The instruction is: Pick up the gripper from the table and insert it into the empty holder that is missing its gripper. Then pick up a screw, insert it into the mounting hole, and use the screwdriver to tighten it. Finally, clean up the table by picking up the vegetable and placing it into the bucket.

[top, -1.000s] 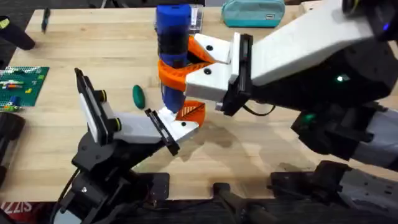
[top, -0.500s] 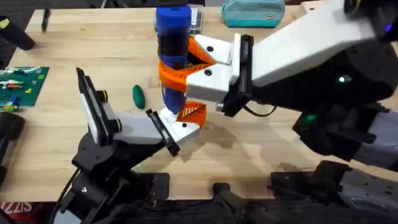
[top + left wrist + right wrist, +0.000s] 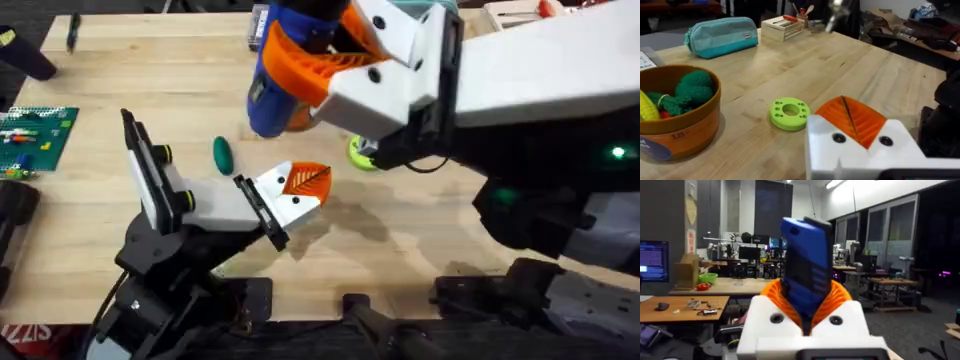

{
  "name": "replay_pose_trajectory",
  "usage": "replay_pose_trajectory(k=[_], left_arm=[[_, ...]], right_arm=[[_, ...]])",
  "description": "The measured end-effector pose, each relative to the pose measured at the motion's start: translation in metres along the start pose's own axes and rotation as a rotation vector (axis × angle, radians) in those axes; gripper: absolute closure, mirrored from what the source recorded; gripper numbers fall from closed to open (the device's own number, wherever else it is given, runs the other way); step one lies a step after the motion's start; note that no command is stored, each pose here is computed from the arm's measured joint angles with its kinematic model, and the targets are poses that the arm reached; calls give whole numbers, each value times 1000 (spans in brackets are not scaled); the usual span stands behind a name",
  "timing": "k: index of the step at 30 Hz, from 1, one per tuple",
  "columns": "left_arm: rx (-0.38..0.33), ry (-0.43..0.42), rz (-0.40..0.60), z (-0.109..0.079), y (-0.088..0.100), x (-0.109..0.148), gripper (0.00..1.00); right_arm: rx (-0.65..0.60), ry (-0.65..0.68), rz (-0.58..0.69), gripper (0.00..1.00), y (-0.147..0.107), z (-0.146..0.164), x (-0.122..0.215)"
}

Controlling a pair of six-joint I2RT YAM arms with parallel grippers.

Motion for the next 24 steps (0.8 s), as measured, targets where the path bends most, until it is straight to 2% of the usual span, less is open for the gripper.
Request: replay_pose_trajectory(k=[6, 10, 14, 19, 24], left_arm=[[0, 0, 0, 0, 0, 0, 992], [0, 0, 0, 0, 0, 0, 992], [0, 1, 0, 0, 0, 0, 992], [0, 2, 0, 0, 0, 0, 992], [0, 2, 0, 0, 0, 0, 992]], right_arm=[[31, -30, 18, 948, -5, -4, 0], [85, -73, 103, 948, -18, -14, 2], [173, -160, 194, 948, -27, -37, 13], [271, -276, 226, 948, -21, -68, 29], [273, -388, 312, 948, -26, -93, 48]])
Point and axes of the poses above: each hand's point on the last joint's axis, 136 mm out from that joint toward the fingers, its own x axis back along the fingers, its own z axis along the line the jaws close on, y = z × x, the point moved 8 cm from there along x, back along the fingers, and after that the axes turned 12 degrees about -x, right-handed, at the moved point
